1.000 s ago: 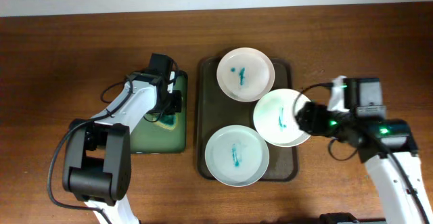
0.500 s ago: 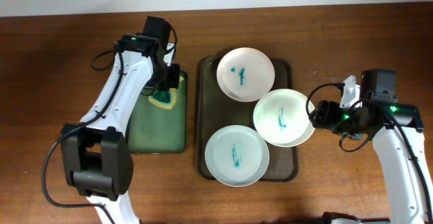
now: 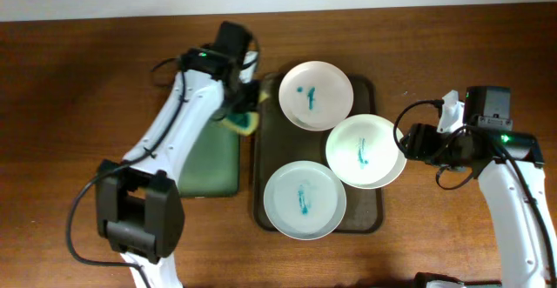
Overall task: Clean dirty plates on tray and stack at the side
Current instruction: 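Lift the sponge with left gripper toward the plate tilted by right gripper, then scrub the held plate's stain with the sponge in left gripper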
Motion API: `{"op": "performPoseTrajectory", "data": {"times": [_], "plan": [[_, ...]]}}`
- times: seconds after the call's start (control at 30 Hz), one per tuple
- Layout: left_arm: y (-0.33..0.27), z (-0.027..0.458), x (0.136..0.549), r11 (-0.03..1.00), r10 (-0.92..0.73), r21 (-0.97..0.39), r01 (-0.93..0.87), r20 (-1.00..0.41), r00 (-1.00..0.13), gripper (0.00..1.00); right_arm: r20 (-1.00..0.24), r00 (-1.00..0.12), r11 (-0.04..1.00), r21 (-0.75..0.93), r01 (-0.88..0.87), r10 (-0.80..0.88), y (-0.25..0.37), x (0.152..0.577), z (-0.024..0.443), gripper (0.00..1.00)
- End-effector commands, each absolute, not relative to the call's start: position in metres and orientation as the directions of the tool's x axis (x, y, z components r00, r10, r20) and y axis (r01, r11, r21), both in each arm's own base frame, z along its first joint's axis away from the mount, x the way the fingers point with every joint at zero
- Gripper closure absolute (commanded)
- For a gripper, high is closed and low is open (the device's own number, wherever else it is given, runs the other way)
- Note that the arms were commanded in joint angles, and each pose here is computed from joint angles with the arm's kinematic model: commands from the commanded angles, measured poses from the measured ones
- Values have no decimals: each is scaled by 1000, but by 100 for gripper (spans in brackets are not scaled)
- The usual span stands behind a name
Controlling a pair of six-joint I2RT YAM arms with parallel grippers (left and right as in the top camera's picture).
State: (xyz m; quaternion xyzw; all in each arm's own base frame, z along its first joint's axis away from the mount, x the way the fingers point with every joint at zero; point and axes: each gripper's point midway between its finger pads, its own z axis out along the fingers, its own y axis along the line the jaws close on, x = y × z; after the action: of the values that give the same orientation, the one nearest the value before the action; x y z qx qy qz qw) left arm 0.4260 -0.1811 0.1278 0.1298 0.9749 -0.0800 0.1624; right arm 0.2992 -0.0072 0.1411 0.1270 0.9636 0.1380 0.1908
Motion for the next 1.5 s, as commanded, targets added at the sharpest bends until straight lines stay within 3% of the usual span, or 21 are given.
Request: {"op": "performPoseTrajectory", "data": {"times": [0.0, 0.2, 0.23, 0.27, 0.43, 0.5, 0.53, 0.63, 0.67, 0.7, 0.77, 1.03, 1.13, 1.2, 1.3, 1.4, 1.47], "plan": [[-289, 156, 409, 819, 271, -364, 445, -438, -857, 100, -306, -901, 926, 315, 210, 308, -13, 317, 121, 39], [-406, 96, 367, 697, 319, -535, 478, -365, -875, 100, -206, -912, 907, 314, 282, 355, -30, 335, 67, 50], [-412, 87, 363, 702, 312, -544, 460, -346, -885, 100, -211, -911, 907, 313, 280, 354, -30, 337, 65, 56], [-418, 75, 358, 708, 313, -550, 444, -320, -894, 100, -208, -912, 907, 314, 279, 353, -30, 339, 62, 68], [-419, 54, 354, 724, 328, -533, 438, -293, -898, 100, -137, -925, 901, 316, 298, 354, -27, 332, 37, 72], [-417, 53, 354, 728, 328, -530, 434, -287, -900, 100, -118, -937, 900, 338, 275, 330, -22, 331, 31, 91], [-417, 53, 354, 729, 329, -530, 435, -285, -900, 100, -115, -937, 901, 336, 276, 330, -22, 331, 30, 96], [-415, 52, 353, 730, 333, -528, 434, -280, -900, 100, -108, -938, 901, 333, 279, 330, -22, 327, 26, 95], [-415, 52, 353, 726, 343, -523, 447, -288, -894, 100, -106, -938, 901, 333, 279, 330, -21, 325, 22, 89], [-415, 52, 353, 726, 343, -523, 447, -287, -894, 100, -106, -938, 900, 334, 279, 330, -21, 324, 20, 89], [-415, 52, 352, 727, 344, -523, 445, -285, -895, 100, -103, -938, 898, 342, 278, 330, -19, 324, 20, 95], [-437, 11, 330, 781, 330, -477, 403, -233, -915, 100, -116, -937, 896, 352, 272, 330, -17, 323, 30, 96], [-451, 2, 317, 732, 359, -543, 410, -204, -911, 100, -118, -937, 896, 353, 271, 330, -17, 323, 30, 96], [-468, 14, 305, 596, 475, -590, 544, -287, -832, 100, -116, -937, 896, 352, 272, 330, -17, 323, 30, 96], [-471, 18, 308, 569, 480, -601, 561, -311, -820, 100, -113, -937, 894, 356, 272, 330, -16, 322, 31, 96], [-408, -9, 353, 807, 395, -357, 471, -267, -879, 100, -108, -938, 893, 359, 272, 330, -15, 321, 31, 96], [-368, -10, 381, 897, 361, -156, 415, -284, -888, 100, -106, -938, 892, 359, 273, 330, -15, 320, 30, 96]]}}
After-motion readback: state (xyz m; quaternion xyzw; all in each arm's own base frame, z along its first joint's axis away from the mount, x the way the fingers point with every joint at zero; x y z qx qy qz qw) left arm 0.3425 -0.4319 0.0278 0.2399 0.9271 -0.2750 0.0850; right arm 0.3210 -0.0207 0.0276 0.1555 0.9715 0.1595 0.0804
